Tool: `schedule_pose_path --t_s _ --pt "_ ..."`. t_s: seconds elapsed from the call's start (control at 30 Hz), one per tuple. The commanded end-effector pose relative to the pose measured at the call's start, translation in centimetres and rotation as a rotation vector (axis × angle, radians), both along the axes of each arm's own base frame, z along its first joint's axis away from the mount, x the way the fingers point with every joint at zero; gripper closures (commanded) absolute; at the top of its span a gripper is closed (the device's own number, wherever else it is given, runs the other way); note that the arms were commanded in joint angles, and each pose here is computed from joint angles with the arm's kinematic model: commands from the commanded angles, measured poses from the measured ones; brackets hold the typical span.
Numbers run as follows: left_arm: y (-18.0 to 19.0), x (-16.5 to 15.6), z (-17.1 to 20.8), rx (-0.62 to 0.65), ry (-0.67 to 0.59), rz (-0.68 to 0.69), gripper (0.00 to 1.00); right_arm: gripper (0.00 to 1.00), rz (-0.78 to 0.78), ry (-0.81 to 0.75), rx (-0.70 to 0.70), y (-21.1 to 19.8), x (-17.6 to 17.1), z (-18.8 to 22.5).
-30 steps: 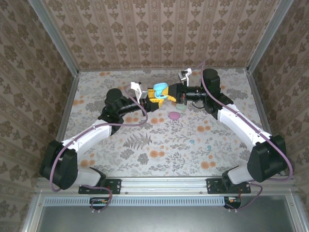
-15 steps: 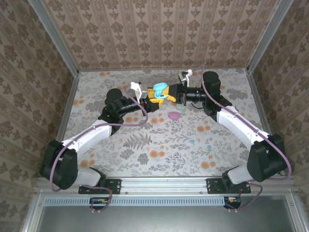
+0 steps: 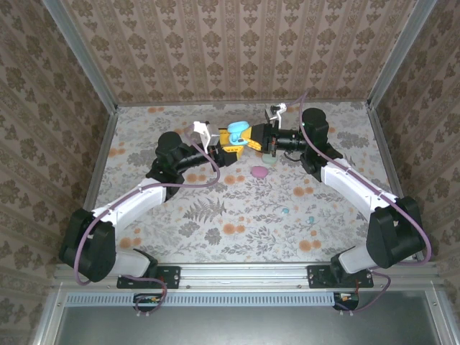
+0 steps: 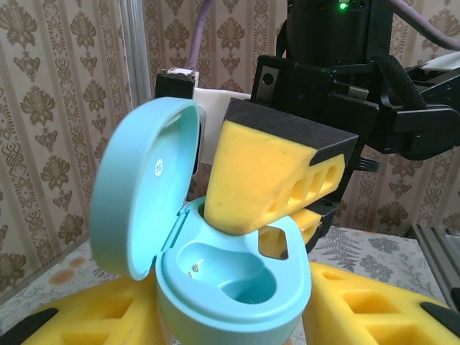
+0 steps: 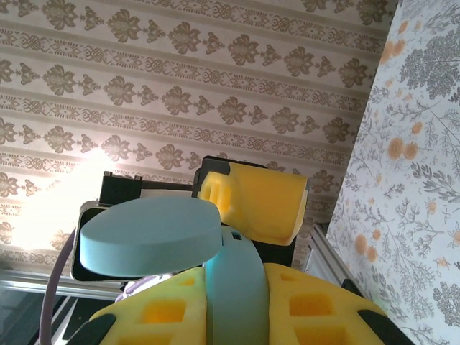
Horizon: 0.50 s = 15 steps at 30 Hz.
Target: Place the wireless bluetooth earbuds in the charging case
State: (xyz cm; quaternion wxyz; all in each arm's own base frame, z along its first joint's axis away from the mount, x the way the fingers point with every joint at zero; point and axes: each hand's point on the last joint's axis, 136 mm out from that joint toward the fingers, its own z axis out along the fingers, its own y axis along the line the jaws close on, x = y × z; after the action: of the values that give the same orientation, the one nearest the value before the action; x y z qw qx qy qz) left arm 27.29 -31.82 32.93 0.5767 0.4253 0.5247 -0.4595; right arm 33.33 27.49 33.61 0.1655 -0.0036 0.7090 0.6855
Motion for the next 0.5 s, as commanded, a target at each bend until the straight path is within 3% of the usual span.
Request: schedule_pose_path --t_s 0.0,0.47 --pt "0.0 -0.64 1.31 -0.035 -0.036 -0.019 0.51 0.84 -0.026 -0.004 0.015 -0.27 0.7 -0.02" --pt "-0.18 -0.58 1.3 -0.04 -0.033 -0.024 0.49 0.84 -0.029 -0.009 0.039 -0.09 0.76 0.27"
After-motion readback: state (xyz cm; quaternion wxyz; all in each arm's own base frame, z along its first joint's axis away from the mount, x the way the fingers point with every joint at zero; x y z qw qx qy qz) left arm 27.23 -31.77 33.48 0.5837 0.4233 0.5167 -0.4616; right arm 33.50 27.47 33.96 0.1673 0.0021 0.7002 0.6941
